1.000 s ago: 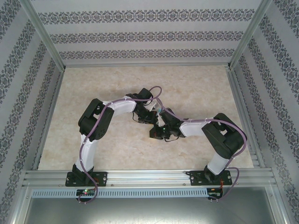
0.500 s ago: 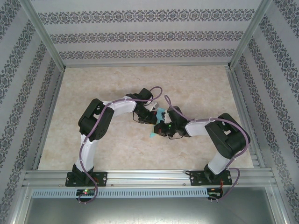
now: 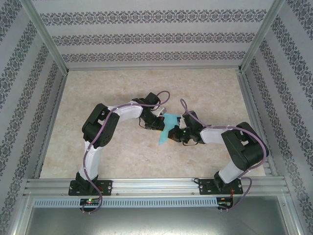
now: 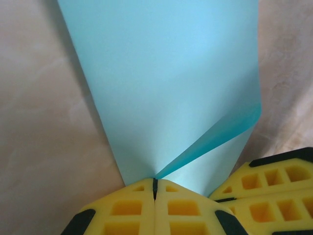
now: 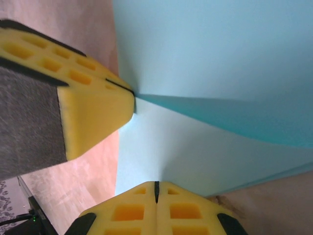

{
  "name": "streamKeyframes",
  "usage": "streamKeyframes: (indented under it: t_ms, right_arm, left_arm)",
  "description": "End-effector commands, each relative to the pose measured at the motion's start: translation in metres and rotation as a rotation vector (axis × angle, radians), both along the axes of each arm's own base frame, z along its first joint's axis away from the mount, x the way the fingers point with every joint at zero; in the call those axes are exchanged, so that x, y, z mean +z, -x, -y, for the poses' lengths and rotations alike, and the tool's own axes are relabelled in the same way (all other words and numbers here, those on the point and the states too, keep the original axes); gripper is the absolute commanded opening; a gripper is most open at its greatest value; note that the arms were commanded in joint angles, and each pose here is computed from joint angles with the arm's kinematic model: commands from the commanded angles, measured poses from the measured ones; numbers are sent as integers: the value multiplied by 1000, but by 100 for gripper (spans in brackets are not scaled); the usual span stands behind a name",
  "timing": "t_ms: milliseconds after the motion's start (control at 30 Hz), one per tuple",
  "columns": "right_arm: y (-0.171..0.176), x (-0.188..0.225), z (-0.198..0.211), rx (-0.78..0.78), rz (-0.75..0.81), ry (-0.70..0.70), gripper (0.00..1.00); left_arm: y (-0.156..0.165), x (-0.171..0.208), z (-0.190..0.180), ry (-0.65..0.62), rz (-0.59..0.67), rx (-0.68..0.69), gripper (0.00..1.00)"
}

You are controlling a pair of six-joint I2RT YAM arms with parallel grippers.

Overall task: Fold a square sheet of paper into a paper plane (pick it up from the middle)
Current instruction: Third fold the triangle at the center of the table.

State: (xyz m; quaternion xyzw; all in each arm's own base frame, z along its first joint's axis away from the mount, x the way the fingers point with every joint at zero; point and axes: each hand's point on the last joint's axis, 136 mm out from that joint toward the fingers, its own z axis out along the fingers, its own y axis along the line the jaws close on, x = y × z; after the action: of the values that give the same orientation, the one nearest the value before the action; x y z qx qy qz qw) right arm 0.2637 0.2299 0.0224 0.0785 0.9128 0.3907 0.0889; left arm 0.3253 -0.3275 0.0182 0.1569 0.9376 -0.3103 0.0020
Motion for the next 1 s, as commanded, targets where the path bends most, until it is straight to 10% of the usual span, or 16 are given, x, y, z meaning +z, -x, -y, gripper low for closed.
streamKeyframes:
  t_ms: [0,967]
  right_arm:
    - [-11,12,2,1,43,-37,0]
    - [-11,-42,54,-6,-39,206,0]
  left_arm:
    - [25,-59,-27,-184,-77,-22,6]
    - [0,-6,-11,-129,16,1,18]
